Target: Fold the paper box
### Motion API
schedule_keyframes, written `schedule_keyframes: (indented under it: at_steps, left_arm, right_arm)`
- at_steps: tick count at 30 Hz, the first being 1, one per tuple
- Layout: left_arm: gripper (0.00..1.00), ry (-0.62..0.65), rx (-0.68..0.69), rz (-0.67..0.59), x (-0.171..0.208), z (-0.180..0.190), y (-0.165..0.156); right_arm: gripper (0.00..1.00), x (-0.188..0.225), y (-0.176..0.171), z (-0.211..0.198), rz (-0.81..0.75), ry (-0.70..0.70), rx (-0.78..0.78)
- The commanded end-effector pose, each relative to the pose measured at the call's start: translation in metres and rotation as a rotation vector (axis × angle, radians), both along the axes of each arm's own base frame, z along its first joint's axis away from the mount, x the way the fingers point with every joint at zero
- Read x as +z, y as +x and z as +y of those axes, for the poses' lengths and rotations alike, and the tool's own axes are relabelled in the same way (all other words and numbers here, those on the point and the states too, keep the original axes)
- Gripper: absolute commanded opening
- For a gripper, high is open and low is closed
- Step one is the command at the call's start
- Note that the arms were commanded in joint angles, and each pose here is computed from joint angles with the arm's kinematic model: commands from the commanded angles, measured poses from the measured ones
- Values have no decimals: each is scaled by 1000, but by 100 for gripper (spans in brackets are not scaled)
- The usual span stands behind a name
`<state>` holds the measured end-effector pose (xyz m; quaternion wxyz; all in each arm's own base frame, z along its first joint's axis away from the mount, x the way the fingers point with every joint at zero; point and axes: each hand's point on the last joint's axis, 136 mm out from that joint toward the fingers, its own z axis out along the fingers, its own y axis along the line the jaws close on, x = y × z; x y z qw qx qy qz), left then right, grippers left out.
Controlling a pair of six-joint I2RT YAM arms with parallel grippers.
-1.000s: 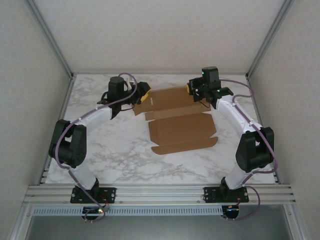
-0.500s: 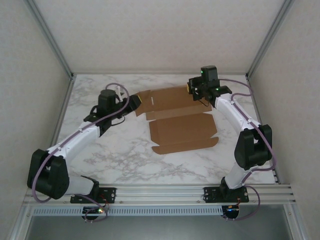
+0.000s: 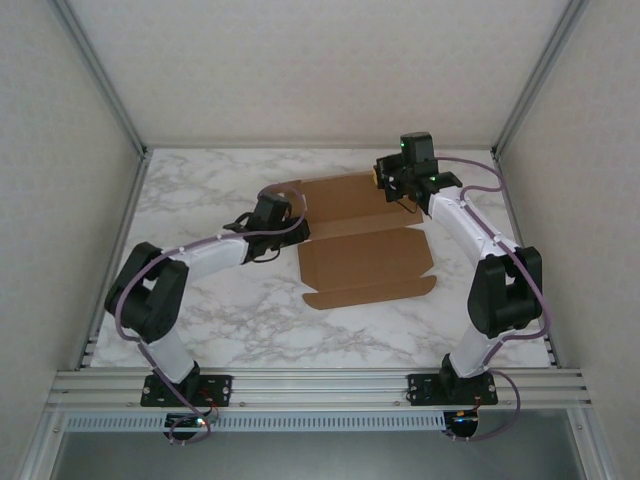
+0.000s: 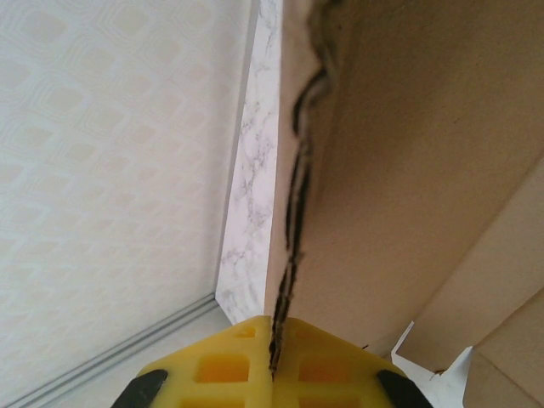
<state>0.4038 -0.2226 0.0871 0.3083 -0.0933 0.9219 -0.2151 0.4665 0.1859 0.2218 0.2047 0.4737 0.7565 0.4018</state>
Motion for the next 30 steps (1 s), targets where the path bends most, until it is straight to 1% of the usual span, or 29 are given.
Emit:
schedule_keyframes:
  at_steps: [1,8,13,16,21,26,30]
  left_arm:
    - [59,89,34,-17,-9,10,14]
    - [64,75,9,30,-36,1,18]
    - [65,81,26,47,-48,4,24]
    - [66,59,27,49,-52,2,29]
    - [65,7,-10,35,-54,-8,37]
    - [62,-38,-30,63,-66,-14,44]
    - [61,-122,-59,45,-57,-23,44]
  right_arm:
    - [4,6,1,-5,-41,-28,2]
    - [4,0,3,-4,-49,-17,7]
    - [4,-6,3,-2,-44,-14,14]
    - [4,-9,2,-2,-37,-11,14]
    - [3,-13,2,-1,-33,-5,20]
    - [3,-15,1,0,-31,5,21]
    - [3,-14,1,0,-31,5,24]
